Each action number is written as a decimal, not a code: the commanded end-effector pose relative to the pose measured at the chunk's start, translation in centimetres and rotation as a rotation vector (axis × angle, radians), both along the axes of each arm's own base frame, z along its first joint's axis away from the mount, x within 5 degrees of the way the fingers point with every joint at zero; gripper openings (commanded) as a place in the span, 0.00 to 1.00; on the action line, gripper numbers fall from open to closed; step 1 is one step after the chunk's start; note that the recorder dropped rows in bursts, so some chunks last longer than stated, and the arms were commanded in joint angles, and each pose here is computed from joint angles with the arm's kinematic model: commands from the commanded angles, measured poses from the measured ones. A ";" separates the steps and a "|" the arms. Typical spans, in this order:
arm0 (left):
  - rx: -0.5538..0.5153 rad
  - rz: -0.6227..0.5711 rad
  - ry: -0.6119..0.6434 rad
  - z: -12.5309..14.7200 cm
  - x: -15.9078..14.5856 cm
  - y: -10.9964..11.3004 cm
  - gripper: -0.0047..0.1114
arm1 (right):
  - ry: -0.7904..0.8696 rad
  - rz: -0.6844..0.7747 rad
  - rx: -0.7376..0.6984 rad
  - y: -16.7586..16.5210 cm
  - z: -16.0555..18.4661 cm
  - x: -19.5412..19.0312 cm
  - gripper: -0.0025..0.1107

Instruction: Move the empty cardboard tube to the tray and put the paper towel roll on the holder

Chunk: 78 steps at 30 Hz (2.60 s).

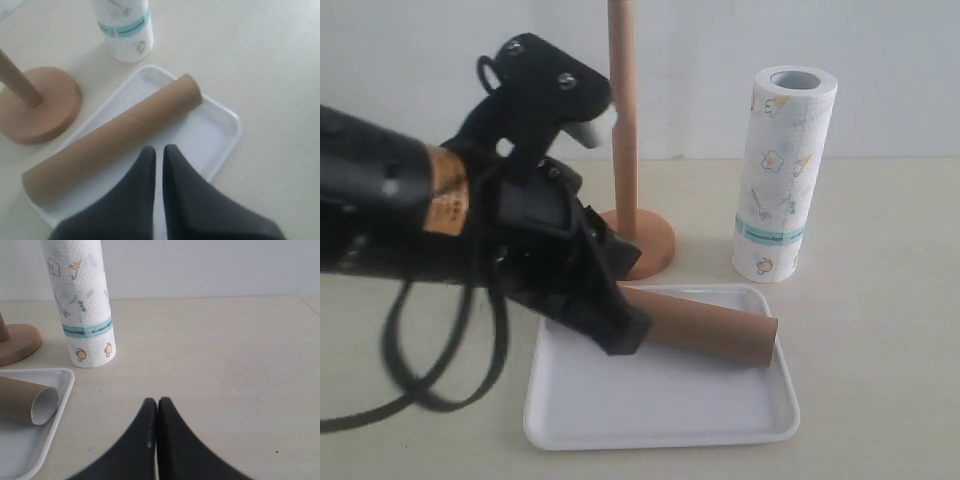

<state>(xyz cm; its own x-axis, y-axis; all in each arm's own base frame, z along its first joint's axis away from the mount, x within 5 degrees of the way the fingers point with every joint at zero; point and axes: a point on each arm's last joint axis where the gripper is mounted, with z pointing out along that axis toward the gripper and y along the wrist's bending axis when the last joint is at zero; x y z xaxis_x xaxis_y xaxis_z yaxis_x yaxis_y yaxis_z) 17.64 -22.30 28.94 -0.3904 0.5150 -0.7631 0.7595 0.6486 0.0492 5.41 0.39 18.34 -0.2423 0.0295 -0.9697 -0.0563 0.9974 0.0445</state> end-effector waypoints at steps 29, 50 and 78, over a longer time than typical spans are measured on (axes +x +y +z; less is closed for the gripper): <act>-0.695 -0.026 -0.267 -2.7 -11.9 14.4 0.08 | -0.022 -0.003 -0.001 0.0 0.2 0.0 0.02; -0.644 0.039 -0.448 -2.2 -13.2 17.6 0.08 | -0.022 -0.003 -0.001 0.0 0.2 0.0 0.02; -0.667 0.724 -0.529 -2.7 -12.6 21.5 0.08 | -0.022 -0.003 -0.001 0.0 0.2 0.0 0.02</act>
